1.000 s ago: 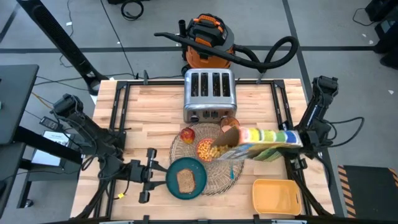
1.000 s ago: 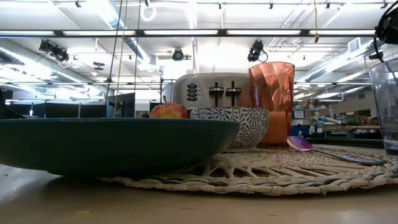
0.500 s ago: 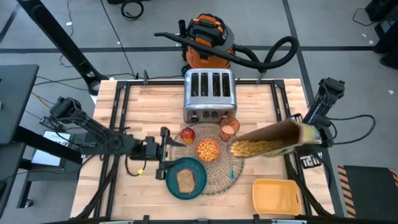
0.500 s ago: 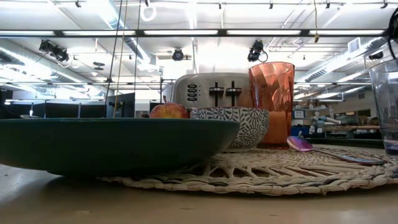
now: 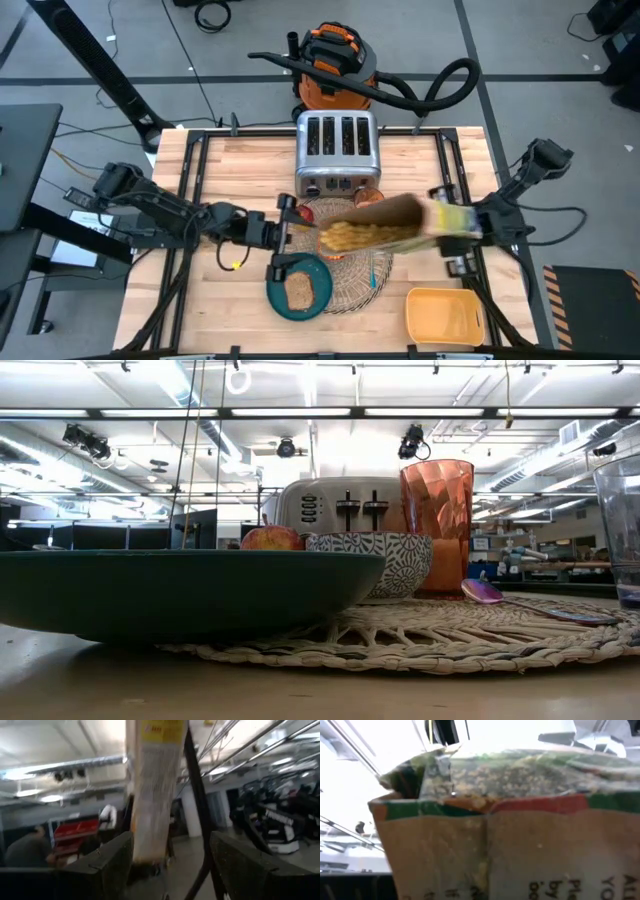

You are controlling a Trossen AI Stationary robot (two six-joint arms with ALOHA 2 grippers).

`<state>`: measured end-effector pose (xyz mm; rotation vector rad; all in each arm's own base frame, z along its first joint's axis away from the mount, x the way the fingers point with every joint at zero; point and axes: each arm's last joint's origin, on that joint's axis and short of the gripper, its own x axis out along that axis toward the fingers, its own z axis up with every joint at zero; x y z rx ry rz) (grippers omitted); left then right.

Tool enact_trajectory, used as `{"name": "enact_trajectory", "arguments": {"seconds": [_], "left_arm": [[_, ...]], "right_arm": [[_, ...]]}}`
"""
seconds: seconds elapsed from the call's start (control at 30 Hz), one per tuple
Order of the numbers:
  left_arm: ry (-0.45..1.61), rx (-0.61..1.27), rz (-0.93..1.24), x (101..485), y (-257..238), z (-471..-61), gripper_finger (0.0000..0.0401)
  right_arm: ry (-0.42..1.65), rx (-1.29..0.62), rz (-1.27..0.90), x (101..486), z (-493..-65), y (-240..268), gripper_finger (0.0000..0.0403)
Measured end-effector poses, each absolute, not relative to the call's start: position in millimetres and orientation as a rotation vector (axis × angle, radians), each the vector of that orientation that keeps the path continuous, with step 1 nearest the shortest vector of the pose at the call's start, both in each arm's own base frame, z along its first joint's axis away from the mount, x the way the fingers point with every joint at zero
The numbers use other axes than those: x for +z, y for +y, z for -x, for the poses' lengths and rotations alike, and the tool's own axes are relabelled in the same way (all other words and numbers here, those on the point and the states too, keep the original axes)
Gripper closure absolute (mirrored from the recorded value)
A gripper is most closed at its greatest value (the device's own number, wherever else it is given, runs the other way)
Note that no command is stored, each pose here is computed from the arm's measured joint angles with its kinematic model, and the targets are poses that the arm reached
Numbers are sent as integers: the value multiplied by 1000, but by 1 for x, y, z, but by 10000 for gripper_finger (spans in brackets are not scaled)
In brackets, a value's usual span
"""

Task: Arrange a breakfast setting
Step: Pour the yellow cereal from the cereal box into the red patterned bowl

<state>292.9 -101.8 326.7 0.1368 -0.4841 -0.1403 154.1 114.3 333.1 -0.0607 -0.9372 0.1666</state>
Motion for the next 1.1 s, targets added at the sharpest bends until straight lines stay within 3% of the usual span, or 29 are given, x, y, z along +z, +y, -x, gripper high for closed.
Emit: {"name": "enact_trajectory", "arguments": {"seconds": [0.37, 0.6, 1.1], "left_arm": [[-546, -325, -186, 363, -115, -328, 131], [-598, -255, -176, 380, -116, -337, 131], [-567, -95, -145, 378, -103, -342, 131]], "right_arm": [[-926, 140, 94, 339, -206, 120, 239], [-915, 128, 130, 335, -219, 124, 239], [-960, 72, 252, 346, -198, 133, 239]]}}
